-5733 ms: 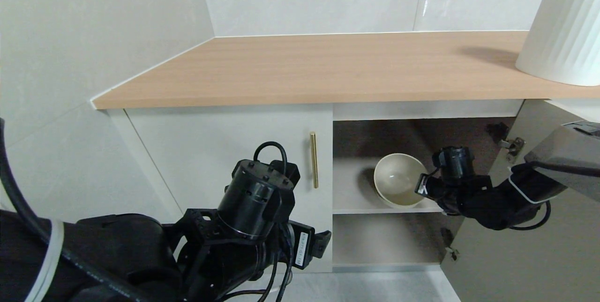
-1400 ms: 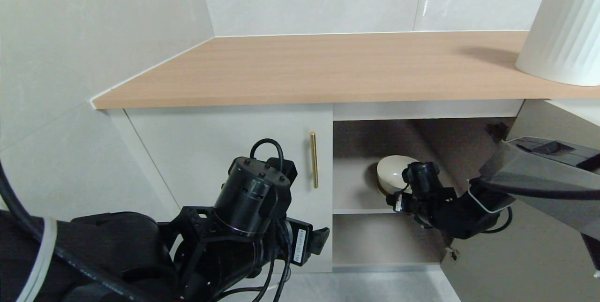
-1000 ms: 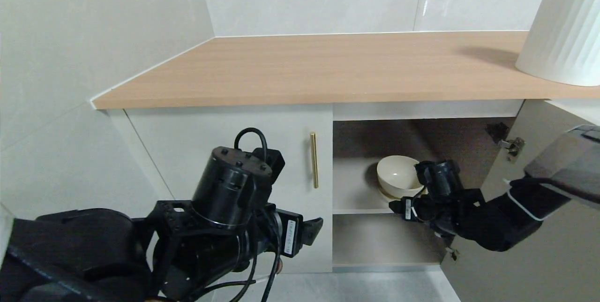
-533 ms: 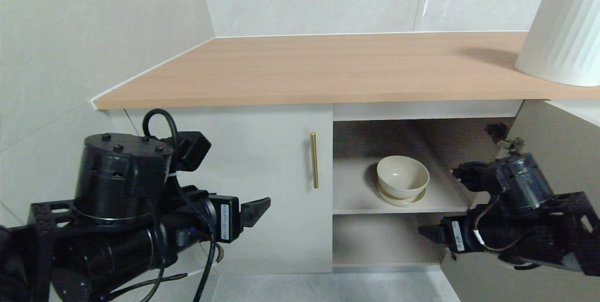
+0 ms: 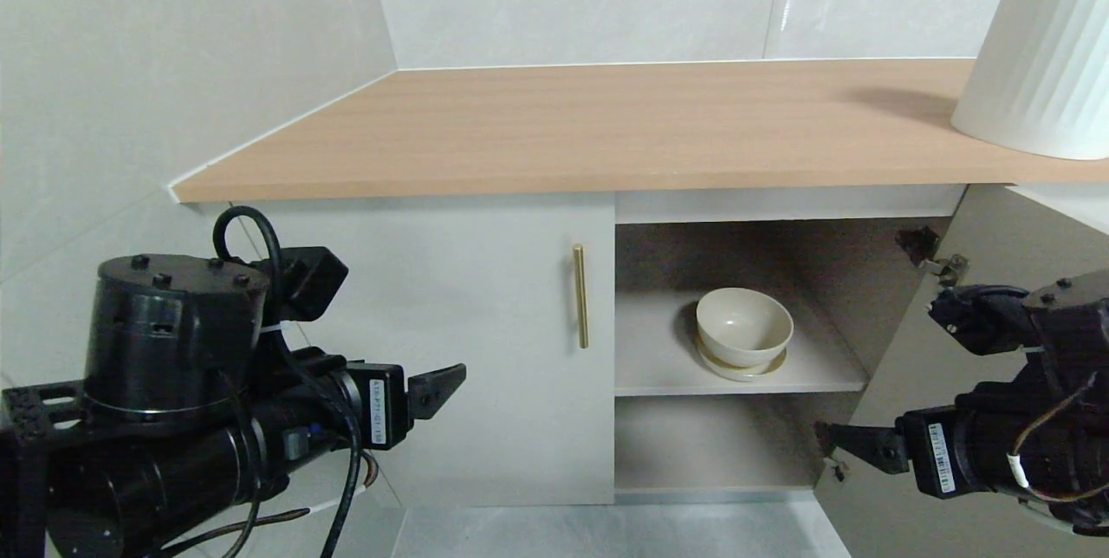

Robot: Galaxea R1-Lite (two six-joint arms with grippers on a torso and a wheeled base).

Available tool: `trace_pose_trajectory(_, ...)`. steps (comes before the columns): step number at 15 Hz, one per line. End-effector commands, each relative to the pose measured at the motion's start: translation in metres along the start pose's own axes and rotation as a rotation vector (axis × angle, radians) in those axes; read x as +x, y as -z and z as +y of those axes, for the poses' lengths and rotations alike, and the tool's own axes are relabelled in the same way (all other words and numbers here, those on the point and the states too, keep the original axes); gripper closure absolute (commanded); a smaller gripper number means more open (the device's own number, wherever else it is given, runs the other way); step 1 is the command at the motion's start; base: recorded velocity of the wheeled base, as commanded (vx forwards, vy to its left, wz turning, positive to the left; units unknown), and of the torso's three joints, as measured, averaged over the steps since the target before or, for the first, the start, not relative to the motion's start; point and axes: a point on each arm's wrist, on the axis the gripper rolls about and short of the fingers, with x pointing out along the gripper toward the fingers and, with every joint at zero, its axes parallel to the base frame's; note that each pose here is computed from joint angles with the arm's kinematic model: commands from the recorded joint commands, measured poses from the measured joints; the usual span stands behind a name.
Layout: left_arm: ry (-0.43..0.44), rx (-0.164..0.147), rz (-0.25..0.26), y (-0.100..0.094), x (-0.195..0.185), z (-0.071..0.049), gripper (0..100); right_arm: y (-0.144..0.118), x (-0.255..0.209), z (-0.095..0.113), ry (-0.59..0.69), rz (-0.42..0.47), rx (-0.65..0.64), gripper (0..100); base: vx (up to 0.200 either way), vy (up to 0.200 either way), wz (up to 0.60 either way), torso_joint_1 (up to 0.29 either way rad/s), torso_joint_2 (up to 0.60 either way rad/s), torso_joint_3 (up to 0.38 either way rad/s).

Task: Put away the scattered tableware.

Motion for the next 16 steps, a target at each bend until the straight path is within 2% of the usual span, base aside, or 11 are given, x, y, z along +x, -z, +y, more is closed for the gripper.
trace_pose_trajectory(1, 0.002, 0.001, -0.003, -0.0001, -0.0009, -0.0008, 0, 0.0008, -0.0091, -0.0003, -0.013, -0.022, -0.001, 0, -0.200, 0.000, 0.00, 0.002, 0.00, 0.002)
trace_pose_trajectory(16, 0.002, 0.001, -0.005, 0.0005, -0.0024, -0.0005, 0, 0.0093, -0.0180, 0.0000, -0.009, 0.049, -0.047, 0, -0.200, 0.000, 0.00, 0.000, 0.00, 0.003)
